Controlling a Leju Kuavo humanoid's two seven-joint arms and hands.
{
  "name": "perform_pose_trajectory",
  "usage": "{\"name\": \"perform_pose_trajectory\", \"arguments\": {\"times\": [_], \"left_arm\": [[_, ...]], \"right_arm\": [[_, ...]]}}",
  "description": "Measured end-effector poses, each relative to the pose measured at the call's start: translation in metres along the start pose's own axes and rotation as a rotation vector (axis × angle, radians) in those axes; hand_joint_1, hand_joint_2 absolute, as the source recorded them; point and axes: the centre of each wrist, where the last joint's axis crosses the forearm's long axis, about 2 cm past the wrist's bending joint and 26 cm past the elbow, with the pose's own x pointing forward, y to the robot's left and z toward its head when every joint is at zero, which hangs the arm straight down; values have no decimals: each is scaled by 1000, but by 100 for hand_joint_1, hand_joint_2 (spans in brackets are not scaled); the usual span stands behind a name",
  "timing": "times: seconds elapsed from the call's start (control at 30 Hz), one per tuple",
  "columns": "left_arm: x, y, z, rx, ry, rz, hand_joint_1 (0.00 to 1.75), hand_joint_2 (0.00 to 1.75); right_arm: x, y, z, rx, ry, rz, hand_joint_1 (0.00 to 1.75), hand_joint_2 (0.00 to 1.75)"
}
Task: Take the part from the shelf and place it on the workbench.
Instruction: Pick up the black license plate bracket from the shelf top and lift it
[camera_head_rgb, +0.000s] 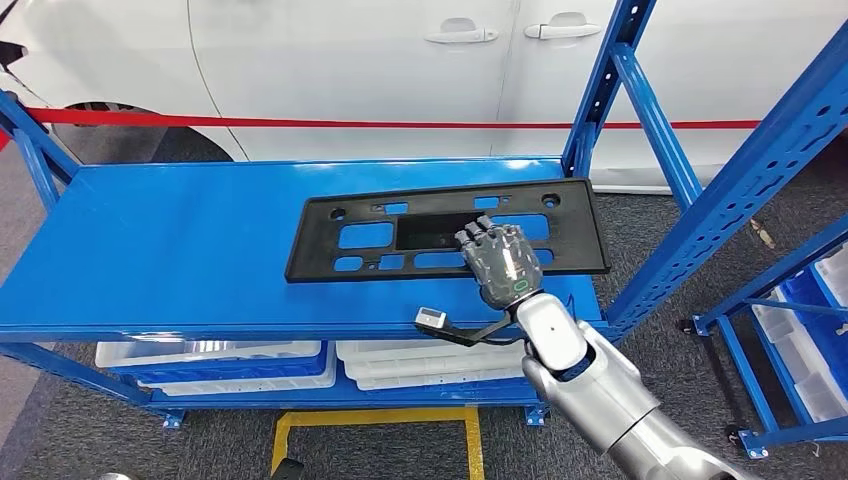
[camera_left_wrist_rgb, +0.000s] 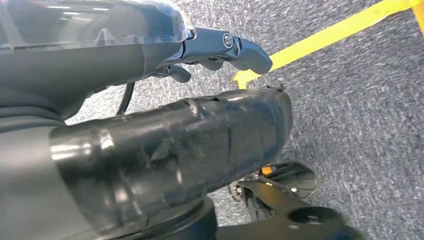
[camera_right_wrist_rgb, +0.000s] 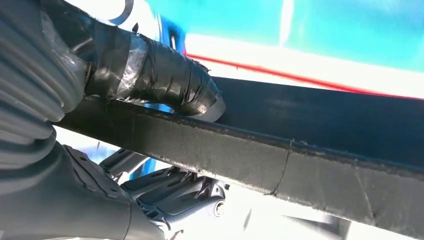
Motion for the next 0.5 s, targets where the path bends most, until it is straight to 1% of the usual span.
{"name": "perform_pose_trajectory", "arguments": {"times": [0.07, 0.2, 0.33, 0.5], "left_arm": [[0, 0, 0, 0, 2, -2, 0, 0], [2, 0, -1, 1, -2, -2, 0, 0], [4, -1, -1, 1, -4, 1, 0, 0], [5, -3, -1, -2, -6, 9, 0, 0]], "right_arm": [[16, -8, -4, -62, -11, 32, 175, 175], [38, -26, -13, -164, -11, 7, 175, 175], [50, -37, -17, -220, -12, -31, 175, 175], [64, -43, -14, -266, -12, -96, 175, 175]]}}
